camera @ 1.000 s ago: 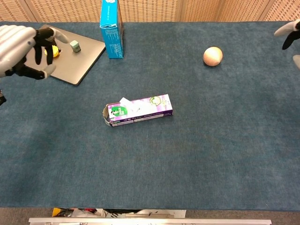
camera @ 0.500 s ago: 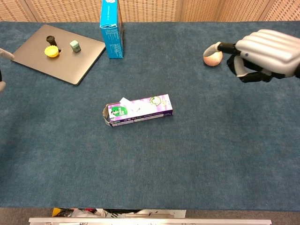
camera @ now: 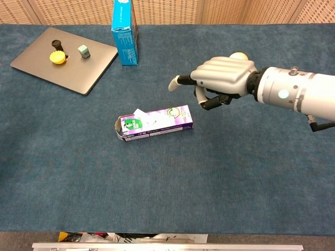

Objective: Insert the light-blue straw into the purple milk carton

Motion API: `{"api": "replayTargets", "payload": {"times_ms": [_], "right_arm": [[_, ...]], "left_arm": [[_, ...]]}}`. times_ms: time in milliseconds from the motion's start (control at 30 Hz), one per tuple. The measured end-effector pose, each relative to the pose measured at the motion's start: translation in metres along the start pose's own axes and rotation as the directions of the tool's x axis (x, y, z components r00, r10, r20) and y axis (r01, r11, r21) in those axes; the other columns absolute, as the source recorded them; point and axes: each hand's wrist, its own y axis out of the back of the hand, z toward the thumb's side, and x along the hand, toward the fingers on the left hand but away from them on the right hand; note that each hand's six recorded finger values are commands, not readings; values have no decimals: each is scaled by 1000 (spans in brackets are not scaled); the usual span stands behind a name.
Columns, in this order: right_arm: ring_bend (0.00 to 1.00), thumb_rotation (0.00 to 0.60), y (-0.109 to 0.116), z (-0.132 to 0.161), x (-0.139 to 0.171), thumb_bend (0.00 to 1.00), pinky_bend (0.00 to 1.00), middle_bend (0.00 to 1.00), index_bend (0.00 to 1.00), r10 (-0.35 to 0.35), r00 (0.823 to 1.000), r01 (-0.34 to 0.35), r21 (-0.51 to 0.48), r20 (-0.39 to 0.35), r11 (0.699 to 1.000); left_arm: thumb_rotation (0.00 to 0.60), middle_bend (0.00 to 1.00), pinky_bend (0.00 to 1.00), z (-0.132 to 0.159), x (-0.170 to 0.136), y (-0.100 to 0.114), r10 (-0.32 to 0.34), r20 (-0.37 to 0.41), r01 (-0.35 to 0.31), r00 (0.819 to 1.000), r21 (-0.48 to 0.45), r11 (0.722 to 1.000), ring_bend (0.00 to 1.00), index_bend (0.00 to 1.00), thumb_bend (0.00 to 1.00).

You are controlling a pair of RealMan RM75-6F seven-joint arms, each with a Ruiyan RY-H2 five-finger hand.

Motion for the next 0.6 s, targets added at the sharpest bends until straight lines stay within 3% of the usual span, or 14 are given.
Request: {"api": "replayTargets", "payload": {"times_ms": [67, 233, 400, 533, 600], "right_arm": [[1000, 351, -1, 4, -6, 1000, 1000, 1000, 191, 4, 1000, -4, 13, -3, 1000], [1000, 249, -7, 14, -19, 1000, 1000, 1000, 0, 20, 1000, -19, 39, -7, 999], [1000, 152, -10, 28, -32, 1000, 1000, 1000, 0, 7, 1000, -6, 51, -19, 999], [1000, 125, -13, 33, -37, 1000, 1000, 1000, 3, 23, 999, -22, 44, -23, 999], [1000, 123, -14, 35, -38, 1000, 1000, 1000, 75, 38, 999, -37, 45, -24, 998]], "left_arm": [[600, 570, 831, -1, 0, 0, 0, -2, 0, 1000, -6, 1000, 583, 253, 384], [600, 570, 823, -2, -1, -2, -7, -3, 7, 1000, -16, 1000, 583, 253, 384], [600, 570, 817, -3, -3, -1, -9, -6, 9, 1000, -22, 1000, 584, 253, 384], [600, 570, 816, -3, -5, 0, -16, -4, 16, 1000, -34, 999, 583, 253, 385], [600, 570, 816, -3, -6, 0, -17, -3, 17, 1000, -31, 999, 583, 253, 384]]}}
